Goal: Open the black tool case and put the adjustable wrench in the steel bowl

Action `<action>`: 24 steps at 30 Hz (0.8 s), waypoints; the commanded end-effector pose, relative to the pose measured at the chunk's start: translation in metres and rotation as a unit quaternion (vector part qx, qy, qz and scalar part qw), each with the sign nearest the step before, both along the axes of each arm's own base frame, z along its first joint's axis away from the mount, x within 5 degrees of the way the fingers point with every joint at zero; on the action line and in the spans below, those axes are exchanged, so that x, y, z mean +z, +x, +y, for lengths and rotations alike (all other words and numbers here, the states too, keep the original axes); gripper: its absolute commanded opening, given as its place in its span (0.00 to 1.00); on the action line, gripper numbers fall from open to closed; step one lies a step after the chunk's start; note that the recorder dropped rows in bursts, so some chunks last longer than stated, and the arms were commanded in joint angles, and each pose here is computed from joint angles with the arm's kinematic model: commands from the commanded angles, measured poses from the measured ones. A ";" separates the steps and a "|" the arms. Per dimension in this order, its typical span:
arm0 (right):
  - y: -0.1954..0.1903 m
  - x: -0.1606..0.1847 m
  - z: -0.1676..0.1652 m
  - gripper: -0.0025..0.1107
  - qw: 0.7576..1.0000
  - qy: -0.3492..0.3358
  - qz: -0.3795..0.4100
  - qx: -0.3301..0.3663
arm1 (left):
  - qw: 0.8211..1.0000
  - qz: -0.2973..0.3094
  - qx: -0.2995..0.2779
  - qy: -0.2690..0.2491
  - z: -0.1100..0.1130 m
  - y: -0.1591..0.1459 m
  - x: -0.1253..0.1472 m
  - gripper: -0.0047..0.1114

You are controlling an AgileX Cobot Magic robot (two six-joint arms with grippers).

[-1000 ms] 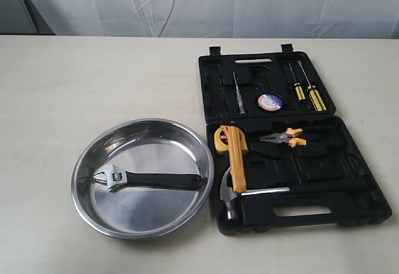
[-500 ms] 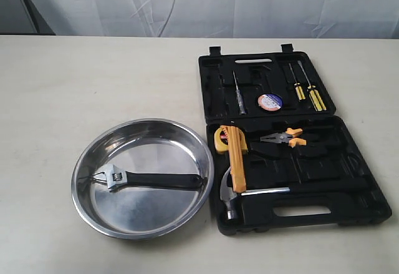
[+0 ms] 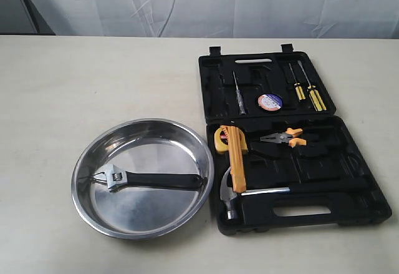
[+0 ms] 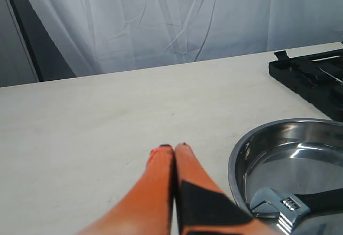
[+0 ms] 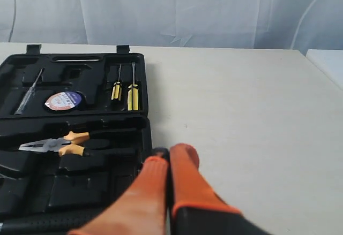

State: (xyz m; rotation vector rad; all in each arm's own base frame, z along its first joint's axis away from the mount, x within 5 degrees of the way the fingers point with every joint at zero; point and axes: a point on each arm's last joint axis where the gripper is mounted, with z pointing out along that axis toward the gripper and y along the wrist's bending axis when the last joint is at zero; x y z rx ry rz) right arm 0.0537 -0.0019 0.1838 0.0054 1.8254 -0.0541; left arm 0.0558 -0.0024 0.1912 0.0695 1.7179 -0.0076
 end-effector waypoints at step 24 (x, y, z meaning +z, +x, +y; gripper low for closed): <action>0.000 0.002 0.000 0.01 1.000 0.020 -0.018 -0.008 | 1.000 -0.002 -0.001 -0.002 0.000 0.000 0.001 0.04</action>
